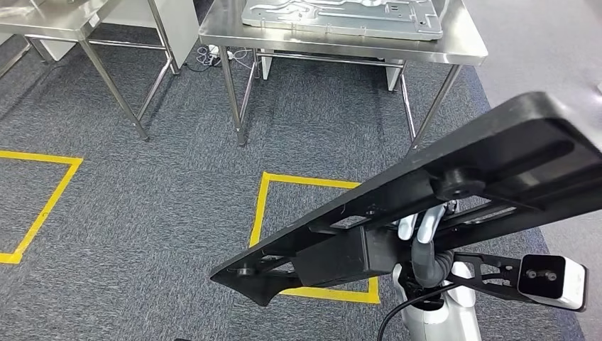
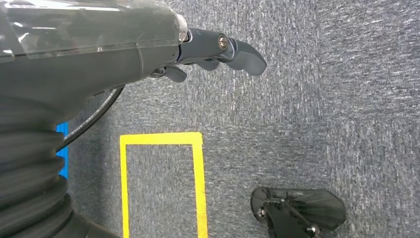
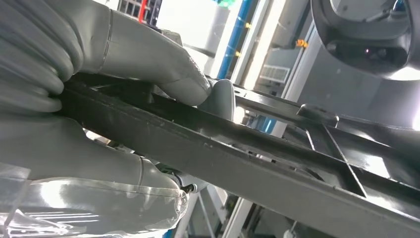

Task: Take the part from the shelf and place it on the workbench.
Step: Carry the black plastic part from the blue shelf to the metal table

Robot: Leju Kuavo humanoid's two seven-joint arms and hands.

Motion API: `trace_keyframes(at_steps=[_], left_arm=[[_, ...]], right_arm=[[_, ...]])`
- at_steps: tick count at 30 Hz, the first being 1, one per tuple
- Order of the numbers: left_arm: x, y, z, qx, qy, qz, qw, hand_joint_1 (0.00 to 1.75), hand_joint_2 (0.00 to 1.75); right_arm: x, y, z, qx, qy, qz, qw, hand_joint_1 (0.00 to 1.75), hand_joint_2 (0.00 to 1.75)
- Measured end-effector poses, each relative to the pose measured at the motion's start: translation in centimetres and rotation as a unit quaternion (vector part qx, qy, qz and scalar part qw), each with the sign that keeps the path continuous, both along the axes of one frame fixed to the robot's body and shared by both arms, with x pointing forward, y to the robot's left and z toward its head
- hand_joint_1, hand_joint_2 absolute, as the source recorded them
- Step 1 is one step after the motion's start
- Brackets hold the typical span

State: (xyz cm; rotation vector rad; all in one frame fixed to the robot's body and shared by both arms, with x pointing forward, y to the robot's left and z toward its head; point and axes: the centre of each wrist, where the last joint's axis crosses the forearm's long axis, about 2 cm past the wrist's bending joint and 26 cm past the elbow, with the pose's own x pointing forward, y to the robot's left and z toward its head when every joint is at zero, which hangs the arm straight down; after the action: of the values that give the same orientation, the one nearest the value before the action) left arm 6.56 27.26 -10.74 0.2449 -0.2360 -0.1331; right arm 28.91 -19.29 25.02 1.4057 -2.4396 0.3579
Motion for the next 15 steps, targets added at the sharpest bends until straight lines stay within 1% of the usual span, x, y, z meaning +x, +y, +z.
trace_keyframes(at_steps=[15], left_arm=[[0.04, -0.13, 0.01, 0.0, 0.004, -0.007, 1.0, 0.0, 1.75]], right_arm=[[0.03, -0.03, 0.15, 0.003, -0.001, -0.01, 1.0, 1.75, 1.75]])
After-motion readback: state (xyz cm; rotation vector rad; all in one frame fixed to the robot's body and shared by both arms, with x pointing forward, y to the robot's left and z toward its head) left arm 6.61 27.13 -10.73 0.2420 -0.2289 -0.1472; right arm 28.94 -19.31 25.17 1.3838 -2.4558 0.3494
